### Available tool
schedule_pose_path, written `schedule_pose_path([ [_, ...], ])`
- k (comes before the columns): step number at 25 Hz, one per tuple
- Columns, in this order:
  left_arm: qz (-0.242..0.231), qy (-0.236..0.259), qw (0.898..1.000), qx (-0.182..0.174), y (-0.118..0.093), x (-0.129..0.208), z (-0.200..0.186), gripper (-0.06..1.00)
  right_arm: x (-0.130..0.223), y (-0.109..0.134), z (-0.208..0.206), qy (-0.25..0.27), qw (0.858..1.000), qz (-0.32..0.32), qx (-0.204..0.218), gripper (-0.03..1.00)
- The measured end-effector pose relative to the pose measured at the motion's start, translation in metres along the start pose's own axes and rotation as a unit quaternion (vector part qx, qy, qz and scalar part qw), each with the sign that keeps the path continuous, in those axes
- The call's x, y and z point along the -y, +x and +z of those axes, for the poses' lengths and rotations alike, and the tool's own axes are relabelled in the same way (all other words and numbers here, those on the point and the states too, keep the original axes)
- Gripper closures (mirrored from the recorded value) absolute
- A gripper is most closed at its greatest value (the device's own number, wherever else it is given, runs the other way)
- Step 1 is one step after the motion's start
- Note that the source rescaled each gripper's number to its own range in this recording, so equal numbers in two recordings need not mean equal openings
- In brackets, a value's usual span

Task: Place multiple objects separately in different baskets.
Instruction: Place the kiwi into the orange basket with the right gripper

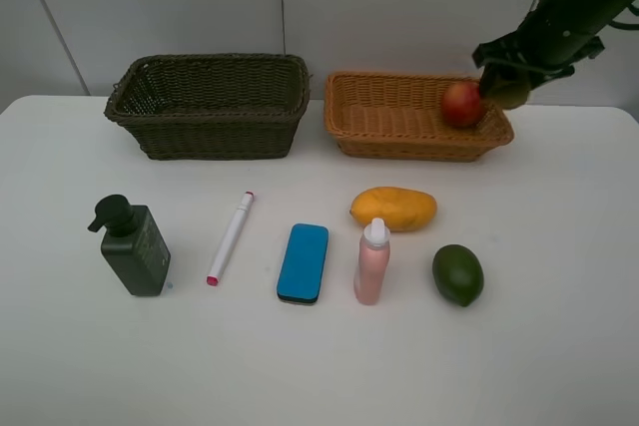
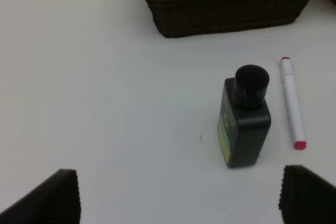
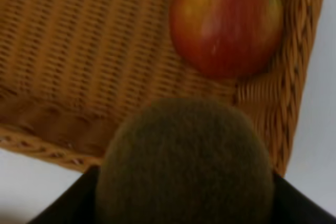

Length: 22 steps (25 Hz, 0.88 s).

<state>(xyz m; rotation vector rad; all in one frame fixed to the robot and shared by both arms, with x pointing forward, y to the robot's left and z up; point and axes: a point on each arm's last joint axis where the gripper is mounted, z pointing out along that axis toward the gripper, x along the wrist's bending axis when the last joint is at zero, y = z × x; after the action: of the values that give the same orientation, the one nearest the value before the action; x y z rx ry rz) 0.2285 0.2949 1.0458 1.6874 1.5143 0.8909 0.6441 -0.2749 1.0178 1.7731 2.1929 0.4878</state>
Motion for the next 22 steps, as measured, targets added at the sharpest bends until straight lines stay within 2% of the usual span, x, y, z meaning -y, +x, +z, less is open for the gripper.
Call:
schedule_pose_path([
  [4,0.000,0.000,1.000,0.000,0.000,0.000,0.000,-0.06,-0.024,0.001,0.004,-0.031,0.999,0.005,-0.024,0.96],
  [9,0.000,0.000,1.000,0.000,0.000,0.000,0.000,-0.06,-0.044,-0.001,0.020,-0.039,0.999,-0.005,-0.032,0.96],
  [16,0.000,0.000,1.000,0.000,0.000,0.000,0.000,-0.06,-0.048,0.001,0.045,-0.030,0.998,-0.010,-0.052,0.96],
  [22,0.000,0.000,1.000,0.000,0.000,0.000,0.000,-0.06,-0.047,0.023,0.064,-0.018,0.997,-0.039,-0.066,0.96],
])
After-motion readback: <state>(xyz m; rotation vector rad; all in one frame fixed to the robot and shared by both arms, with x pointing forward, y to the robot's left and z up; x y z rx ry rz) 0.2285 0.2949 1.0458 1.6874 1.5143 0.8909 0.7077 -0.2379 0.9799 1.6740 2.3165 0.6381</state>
